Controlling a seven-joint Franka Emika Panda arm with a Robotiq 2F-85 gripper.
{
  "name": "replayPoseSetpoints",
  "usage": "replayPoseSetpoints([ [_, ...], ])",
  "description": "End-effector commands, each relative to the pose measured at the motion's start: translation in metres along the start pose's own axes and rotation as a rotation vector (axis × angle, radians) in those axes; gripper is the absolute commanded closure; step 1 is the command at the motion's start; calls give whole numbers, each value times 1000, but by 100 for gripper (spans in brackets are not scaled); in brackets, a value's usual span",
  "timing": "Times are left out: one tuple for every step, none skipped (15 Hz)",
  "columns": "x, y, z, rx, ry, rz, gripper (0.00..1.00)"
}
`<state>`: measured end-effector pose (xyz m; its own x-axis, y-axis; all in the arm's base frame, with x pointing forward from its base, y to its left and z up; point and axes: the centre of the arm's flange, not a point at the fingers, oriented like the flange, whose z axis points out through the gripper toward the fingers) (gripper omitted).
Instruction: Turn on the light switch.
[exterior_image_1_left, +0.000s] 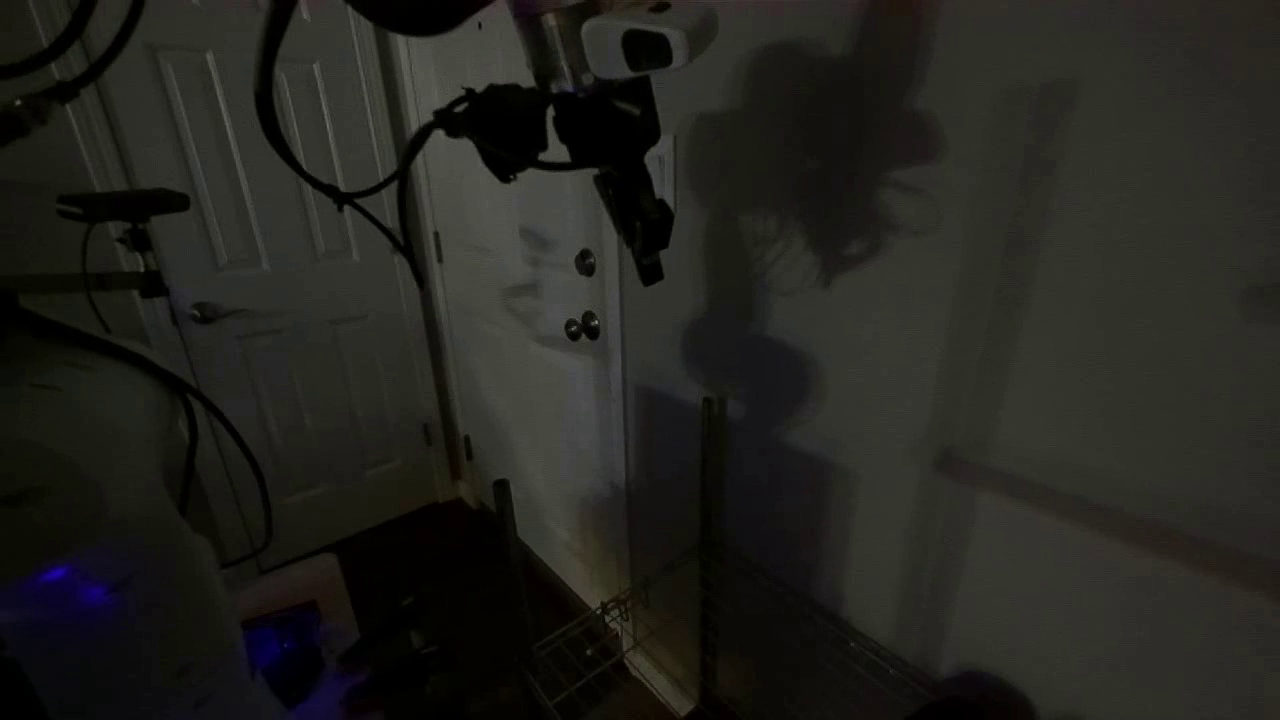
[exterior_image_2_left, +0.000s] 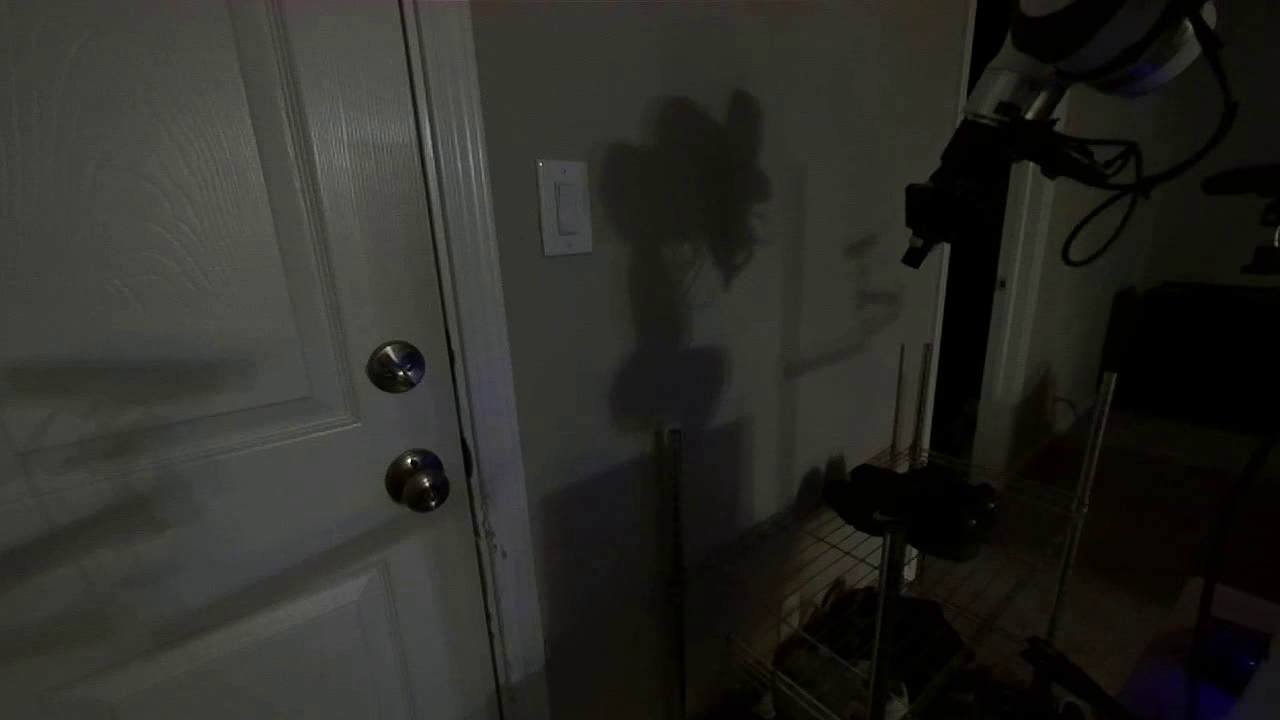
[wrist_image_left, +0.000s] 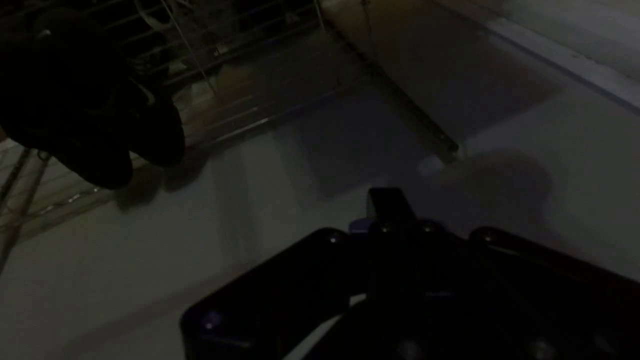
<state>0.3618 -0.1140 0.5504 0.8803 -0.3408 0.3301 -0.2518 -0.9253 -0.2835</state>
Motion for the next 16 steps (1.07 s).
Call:
replayPoseSetpoints([
  [30, -22, 12, 50, 103, -46, 99],
  [35, -27, 14, 55, 129, -53, 99],
  [42, -34, 14, 63, 149, -67, 99],
  [46, -40, 16, 68, 167, -77, 99],
  [50, -48, 16, 79, 177, -92, 99],
  [51, -54, 16, 88, 181, -107, 99],
  [48, -63, 14, 108, 189, -138, 99],
  [48, -69, 13, 121, 191, -160, 99],
  [43, -77, 11, 139, 194, -201, 99],
  [40, -83, 10, 151, 198, -235, 98],
  [36, -89, 9, 165, 201, -274, 99],
  [33, -94, 9, 175, 205, -311, 98],
  [30, -101, 10, 180, 209, -347, 99],
  [29, -107, 10, 188, 211, -379, 99],
  [26, -116, 12, 192, 213, -406, 98],
  [25, -121, 12, 196, 214, -427, 98],
])
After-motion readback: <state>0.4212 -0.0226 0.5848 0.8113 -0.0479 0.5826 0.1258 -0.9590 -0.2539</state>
